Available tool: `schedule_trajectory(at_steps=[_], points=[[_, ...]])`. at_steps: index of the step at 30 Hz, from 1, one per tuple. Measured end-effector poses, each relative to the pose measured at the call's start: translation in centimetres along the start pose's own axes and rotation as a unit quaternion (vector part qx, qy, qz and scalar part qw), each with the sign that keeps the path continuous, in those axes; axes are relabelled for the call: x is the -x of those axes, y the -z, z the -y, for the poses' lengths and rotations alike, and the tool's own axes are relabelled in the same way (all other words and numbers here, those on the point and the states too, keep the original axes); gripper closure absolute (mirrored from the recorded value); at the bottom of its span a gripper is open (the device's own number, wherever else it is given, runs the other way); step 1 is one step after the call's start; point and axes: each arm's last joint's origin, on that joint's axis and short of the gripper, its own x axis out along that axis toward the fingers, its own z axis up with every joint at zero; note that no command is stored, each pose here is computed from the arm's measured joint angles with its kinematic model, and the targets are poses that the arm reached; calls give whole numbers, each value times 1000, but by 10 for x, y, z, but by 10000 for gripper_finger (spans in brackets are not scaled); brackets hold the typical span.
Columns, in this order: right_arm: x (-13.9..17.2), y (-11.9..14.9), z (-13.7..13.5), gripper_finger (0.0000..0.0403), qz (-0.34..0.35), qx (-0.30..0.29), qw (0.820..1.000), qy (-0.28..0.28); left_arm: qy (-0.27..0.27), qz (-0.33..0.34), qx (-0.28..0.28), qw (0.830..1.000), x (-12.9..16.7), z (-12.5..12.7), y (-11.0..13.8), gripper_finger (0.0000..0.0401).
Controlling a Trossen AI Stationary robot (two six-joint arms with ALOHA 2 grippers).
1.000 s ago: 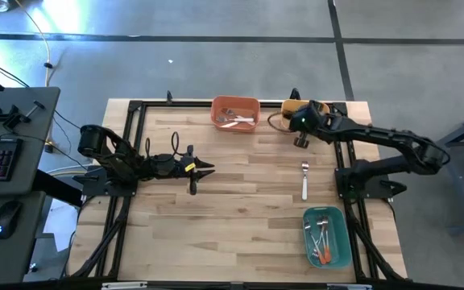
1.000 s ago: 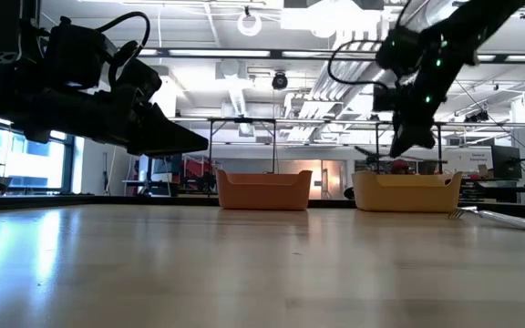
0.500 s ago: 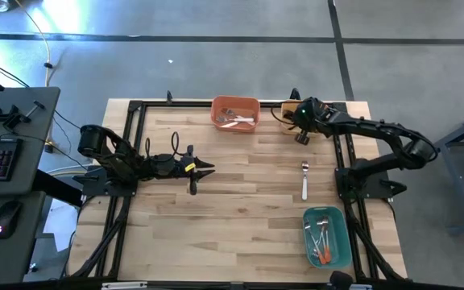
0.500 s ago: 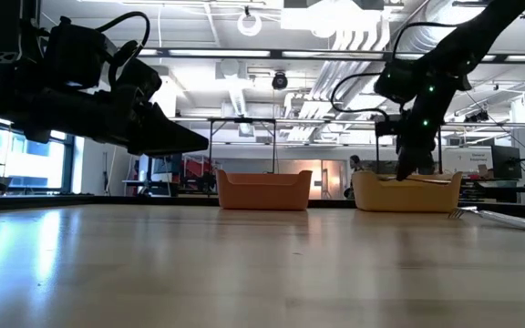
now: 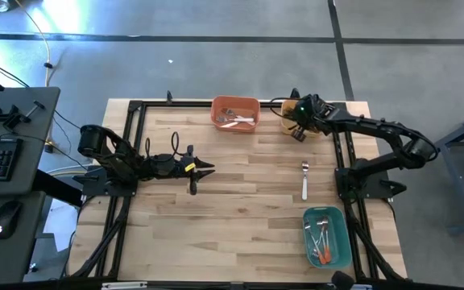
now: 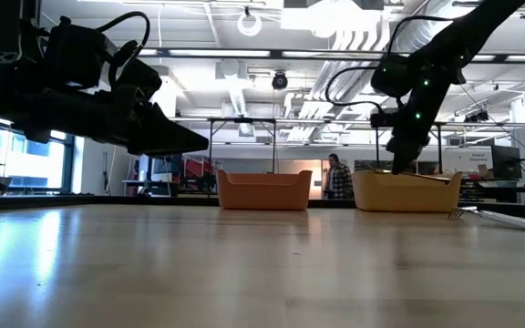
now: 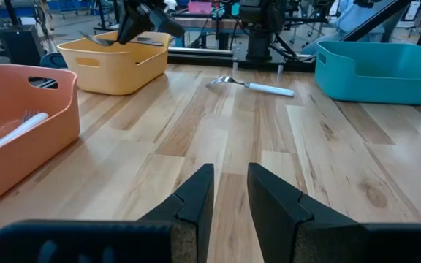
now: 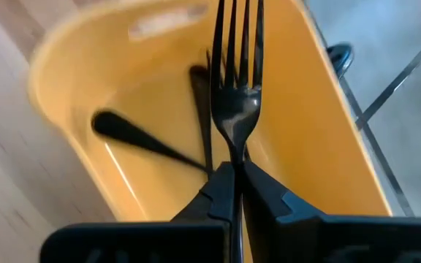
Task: Sort silverware by color (type)
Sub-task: Put the black fork into the yellow bin
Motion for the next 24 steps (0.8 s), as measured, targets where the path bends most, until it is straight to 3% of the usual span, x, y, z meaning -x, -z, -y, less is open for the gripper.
schedule_trajectory(at_steps=[8,17,24], points=[[2,-4,2,402,3,-9,1000,-6,0,0,0,1000,0,0,0,327],[2,1,-3,402,-13,-30,998,-61,0,-1,0,1000,0,0,0,327],[-13,4,-9,402,-44,-31,996,-73,0,-1,0,1000,0,0,0,327]])
